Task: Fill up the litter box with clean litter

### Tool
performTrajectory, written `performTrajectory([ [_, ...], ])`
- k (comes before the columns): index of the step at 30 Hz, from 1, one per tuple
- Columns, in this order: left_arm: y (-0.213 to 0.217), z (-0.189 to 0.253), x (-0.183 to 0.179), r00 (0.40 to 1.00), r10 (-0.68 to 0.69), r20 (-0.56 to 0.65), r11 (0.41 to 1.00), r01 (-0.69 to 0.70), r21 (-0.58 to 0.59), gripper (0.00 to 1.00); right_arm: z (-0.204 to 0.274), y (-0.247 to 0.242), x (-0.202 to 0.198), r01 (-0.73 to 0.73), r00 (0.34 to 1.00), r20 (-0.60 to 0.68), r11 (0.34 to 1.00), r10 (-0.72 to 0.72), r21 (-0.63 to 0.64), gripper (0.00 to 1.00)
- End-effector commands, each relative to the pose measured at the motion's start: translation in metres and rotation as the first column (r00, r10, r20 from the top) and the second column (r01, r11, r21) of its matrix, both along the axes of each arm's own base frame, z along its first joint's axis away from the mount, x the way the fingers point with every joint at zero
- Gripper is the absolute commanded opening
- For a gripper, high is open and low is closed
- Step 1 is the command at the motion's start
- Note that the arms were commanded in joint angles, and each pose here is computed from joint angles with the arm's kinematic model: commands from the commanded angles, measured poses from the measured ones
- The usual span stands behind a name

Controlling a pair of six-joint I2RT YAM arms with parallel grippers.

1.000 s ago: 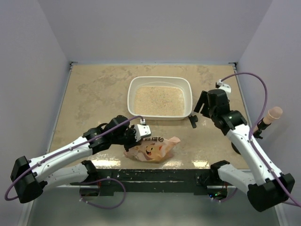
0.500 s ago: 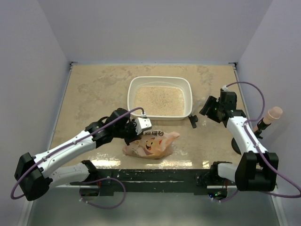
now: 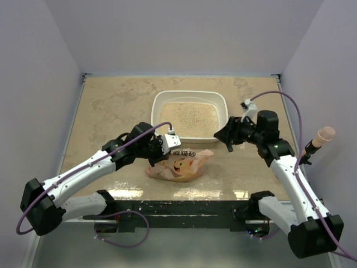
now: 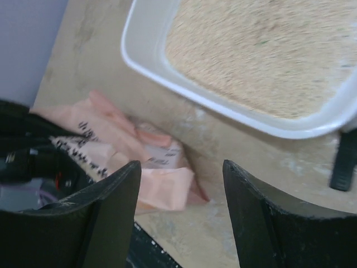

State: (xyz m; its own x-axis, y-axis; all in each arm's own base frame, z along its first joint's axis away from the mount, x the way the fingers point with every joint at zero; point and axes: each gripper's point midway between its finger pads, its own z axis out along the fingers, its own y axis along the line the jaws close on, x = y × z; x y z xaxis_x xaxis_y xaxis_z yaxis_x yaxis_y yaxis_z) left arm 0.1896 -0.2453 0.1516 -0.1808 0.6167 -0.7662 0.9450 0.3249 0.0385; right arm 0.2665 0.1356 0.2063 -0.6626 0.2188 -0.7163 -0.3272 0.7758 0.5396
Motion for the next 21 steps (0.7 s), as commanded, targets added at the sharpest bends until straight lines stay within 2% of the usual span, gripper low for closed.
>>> performTrajectory([
  [1, -0.027, 0.052, 0.020, 0.985, -0.018, 0.170, 0.980, 0.051, -0.193, 0.00, 0.004, 0.062, -0.032, -0.259, 0.966, 0.018, 0.965, 0.259, -0.041, 0.65],
  [4, -0.026, 0.047, 0.016, 0.986, -0.026, 0.166, 0.979, 0.058, -0.194, 0.00, 0.003, 0.081, -0.041, -0.317, 0.947, 0.022, 0.946, 0.319, -0.068, 0.65],
  [11, -0.023, 0.031, 0.008, 0.992, -0.043, 0.123, 0.981, 0.065, -0.181, 0.00, -0.004, 0.082, -0.038, -0.361, 0.929, 0.013, 0.914, 0.370, -0.184, 0.65],
  [18, -0.025, 0.026, 0.003, 0.994, -0.066, 0.088, 0.982, 0.080, -0.173, 0.00, -0.011, 0.111, -0.055, -0.472, 0.877, -0.006, 0.858, 0.481, -0.205, 0.64],
  [21, -0.025, 0.024, 0.002, 0.995, -0.070, 0.074, 0.982, 0.082, -0.173, 0.00, -0.003, 0.103, -0.043, -0.385, 0.915, 0.026, 0.892, 0.402, -0.239, 0.65],
])
